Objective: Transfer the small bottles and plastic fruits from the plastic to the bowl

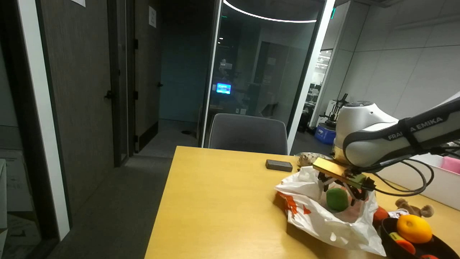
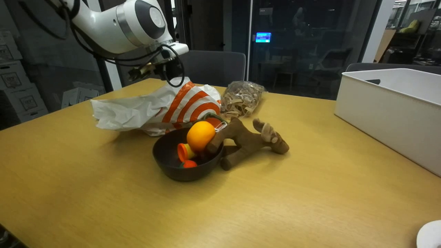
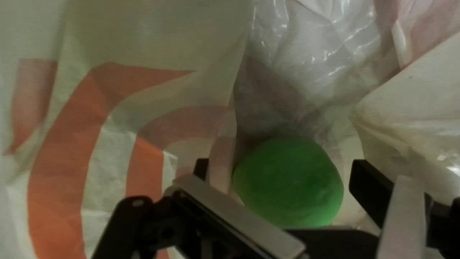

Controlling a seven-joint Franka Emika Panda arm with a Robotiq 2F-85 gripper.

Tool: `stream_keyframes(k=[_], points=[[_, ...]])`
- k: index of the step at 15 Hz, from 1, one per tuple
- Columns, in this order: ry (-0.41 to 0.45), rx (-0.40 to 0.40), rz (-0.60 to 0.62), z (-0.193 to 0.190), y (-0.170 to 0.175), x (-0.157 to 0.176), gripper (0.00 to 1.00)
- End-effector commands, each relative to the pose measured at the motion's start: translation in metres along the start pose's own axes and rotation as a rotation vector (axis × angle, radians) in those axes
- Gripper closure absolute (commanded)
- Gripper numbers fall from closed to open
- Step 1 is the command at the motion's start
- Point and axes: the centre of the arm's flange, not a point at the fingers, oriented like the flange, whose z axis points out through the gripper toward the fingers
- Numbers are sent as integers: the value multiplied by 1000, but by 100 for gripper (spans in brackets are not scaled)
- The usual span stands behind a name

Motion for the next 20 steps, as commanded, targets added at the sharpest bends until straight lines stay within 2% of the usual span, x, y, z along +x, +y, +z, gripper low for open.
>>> stream_keyframes(k=[1, 6, 7, 8, 11, 14, 15, 16, 18, 20], points=[[63, 1, 71, 7, -15, 6, 0], [116, -10, 112, 15, -20, 7, 0], [121, -12, 114, 15, -20, 7, 25], [118, -12, 120, 15, -20, 8, 27], [107, -6, 129, 12, -19, 8, 50], [105, -5, 130, 11, -19, 9, 55], [104, -12, 134, 11, -19, 10, 40], [103, -11, 132, 11, -19, 10, 8], [120, -12, 130, 13, -20, 10, 7], [133, -19, 129, 15, -21, 12, 0]])
